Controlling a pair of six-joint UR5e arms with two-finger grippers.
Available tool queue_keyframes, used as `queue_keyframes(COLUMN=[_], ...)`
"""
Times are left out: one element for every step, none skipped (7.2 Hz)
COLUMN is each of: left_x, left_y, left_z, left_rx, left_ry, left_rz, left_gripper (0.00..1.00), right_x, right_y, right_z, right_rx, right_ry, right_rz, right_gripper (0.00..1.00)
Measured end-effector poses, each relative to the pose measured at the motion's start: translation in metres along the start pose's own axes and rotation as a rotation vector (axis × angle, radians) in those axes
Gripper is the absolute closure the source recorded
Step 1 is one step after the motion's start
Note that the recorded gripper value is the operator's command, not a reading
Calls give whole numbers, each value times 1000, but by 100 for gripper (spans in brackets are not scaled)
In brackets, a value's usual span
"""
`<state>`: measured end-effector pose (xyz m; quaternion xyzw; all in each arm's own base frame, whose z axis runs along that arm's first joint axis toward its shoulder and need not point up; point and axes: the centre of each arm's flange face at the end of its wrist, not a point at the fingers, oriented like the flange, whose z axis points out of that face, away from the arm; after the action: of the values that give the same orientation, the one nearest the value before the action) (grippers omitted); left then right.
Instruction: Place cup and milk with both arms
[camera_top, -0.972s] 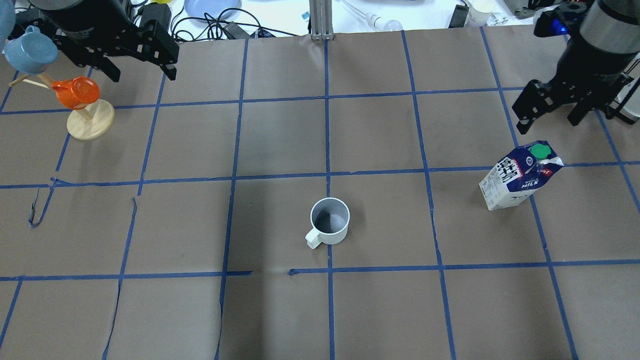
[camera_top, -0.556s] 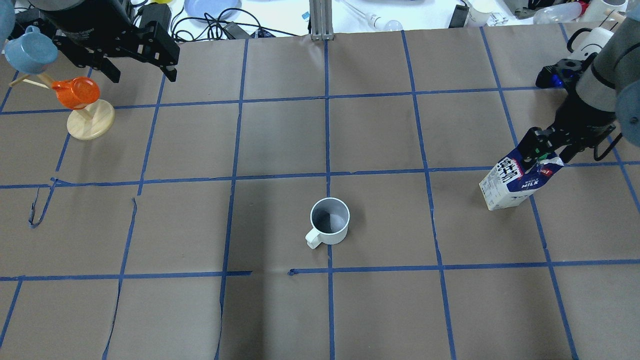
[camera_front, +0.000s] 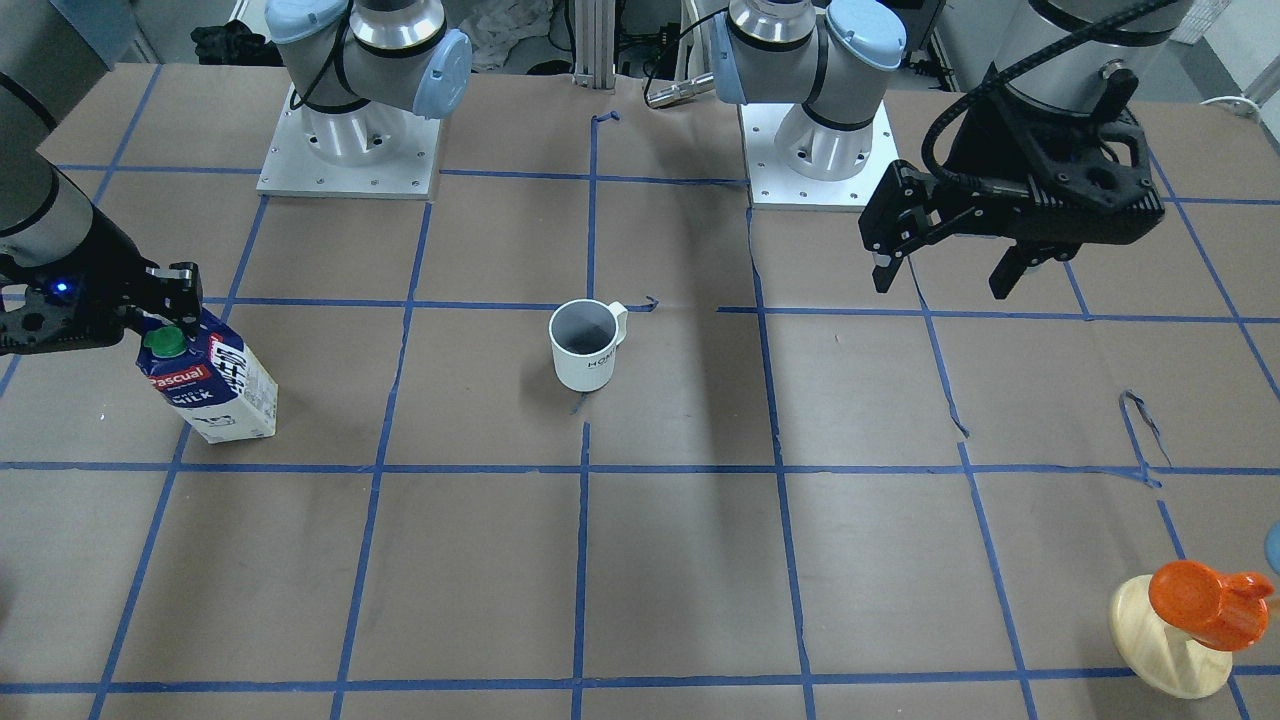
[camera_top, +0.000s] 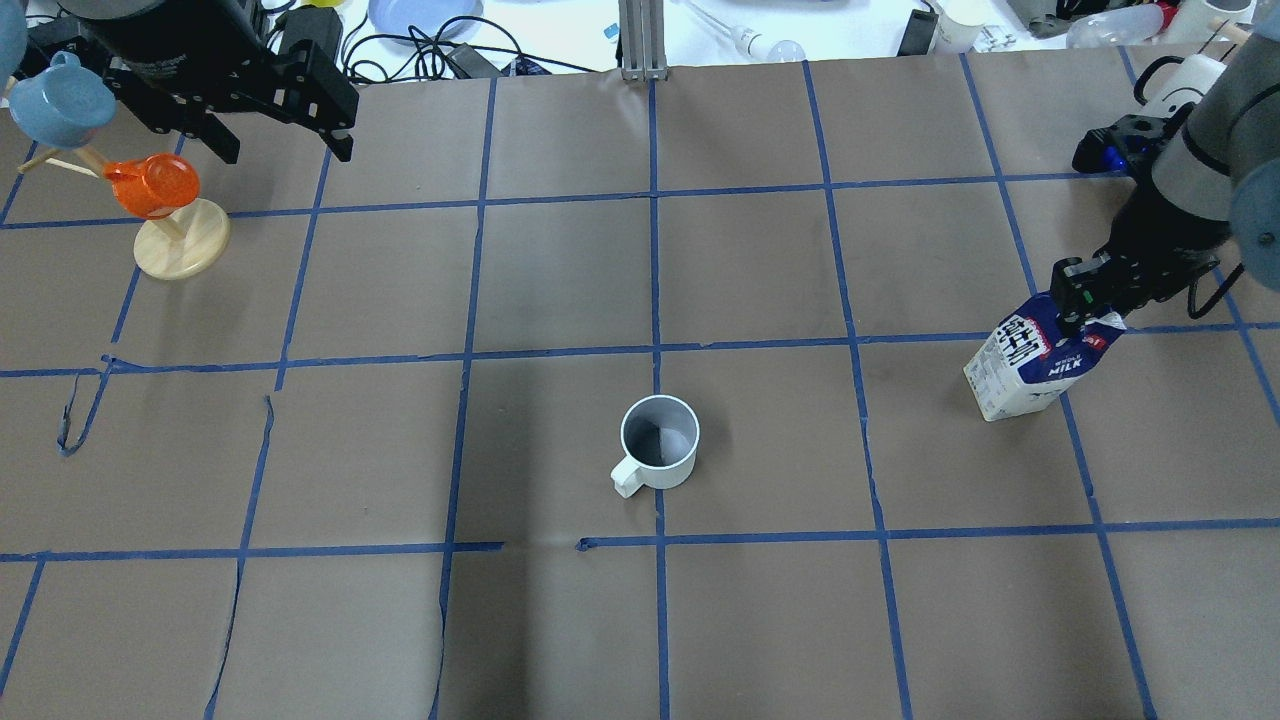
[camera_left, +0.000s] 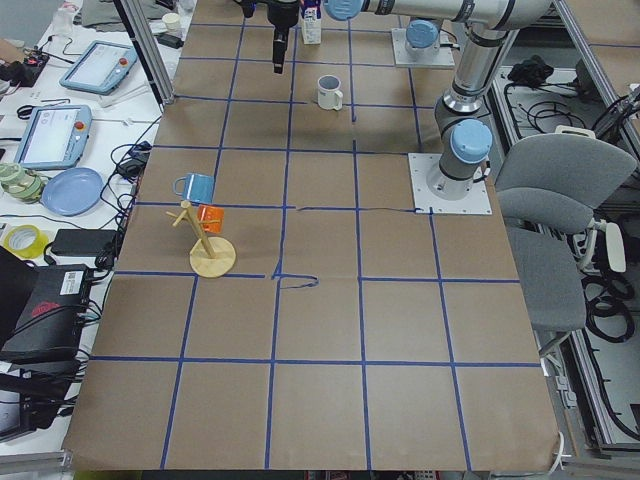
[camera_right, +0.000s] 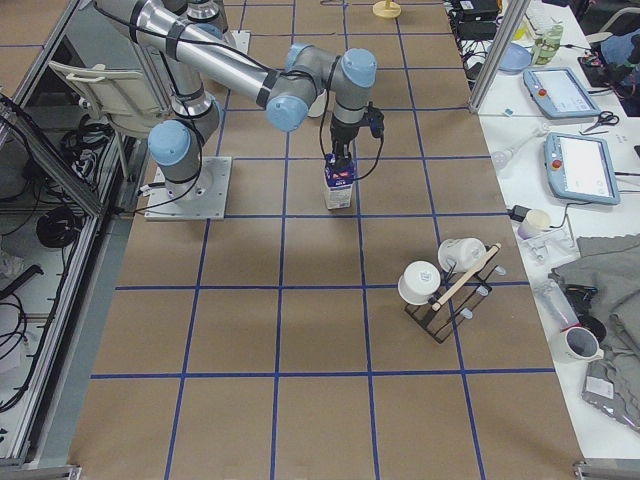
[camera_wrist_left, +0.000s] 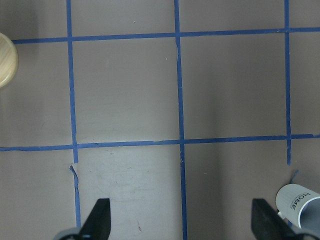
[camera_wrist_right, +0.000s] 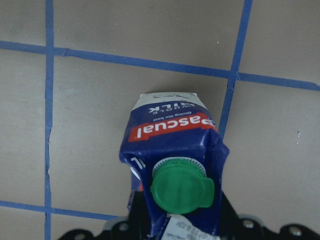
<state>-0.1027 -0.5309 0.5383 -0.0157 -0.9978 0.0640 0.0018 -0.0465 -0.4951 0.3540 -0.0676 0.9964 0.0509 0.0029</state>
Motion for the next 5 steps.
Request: queue_keyframes(left_x=[0,0,0,0,0], left_y=[0,0,0,0,1], left_z=[0,1,1,0,0], left_rx=[-1,-1,-2,-1,-2], left_ry=[0,0,0,-1,-1], left_rz=[0,0,0,1,2], left_gripper=[0,0,0,0,0], right_x=[-3,-15,-39,-70,-109], right_y=[-1,-4,-6,-7,-5], right_z=[-6,-15,-25,-34,-39], right_rx=[5,4,-1,-5,-3], right_ry=[2,-7,-20,-25,-37], right_rz=[6,8,15,41,84], right_gripper=[56,56,56,56,56])
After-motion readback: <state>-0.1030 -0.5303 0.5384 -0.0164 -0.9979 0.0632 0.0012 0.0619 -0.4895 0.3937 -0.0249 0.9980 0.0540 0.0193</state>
